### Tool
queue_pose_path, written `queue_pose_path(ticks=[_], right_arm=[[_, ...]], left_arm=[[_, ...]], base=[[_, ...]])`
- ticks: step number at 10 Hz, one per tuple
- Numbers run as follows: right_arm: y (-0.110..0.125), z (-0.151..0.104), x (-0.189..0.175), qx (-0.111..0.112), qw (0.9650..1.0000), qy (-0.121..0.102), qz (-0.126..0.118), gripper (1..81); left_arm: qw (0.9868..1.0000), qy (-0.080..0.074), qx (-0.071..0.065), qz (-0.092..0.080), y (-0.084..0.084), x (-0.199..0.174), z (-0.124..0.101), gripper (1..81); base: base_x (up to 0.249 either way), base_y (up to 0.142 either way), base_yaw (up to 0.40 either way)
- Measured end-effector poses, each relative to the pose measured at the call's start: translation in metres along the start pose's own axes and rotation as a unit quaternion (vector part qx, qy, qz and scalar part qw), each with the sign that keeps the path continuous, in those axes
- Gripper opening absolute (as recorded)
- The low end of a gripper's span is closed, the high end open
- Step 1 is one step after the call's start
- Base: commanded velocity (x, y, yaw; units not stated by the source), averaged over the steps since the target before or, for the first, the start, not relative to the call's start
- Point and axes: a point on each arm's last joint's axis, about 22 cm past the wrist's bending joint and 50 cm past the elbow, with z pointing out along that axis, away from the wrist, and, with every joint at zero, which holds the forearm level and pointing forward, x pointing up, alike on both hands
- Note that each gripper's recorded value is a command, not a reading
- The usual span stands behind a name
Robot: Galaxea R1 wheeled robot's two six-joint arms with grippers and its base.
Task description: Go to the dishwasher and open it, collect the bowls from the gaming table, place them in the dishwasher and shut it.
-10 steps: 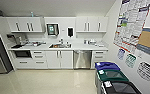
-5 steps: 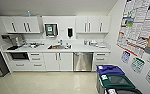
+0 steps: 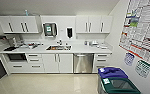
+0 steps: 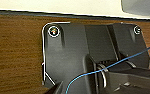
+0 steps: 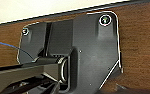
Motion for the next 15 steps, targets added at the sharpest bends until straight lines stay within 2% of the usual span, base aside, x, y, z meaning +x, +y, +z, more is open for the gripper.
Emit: queue_pose_path(ticks=[15], right_arm=[[0.0001,0.0,-0.0018,0.0,1.0,-0.001,0.0,81.1]], left_arm=[[1.0,0.001,-0.002,0.001,0.0025,0.0015,0.0008,81.1]], base=[[0.104,0.0,0.0]])
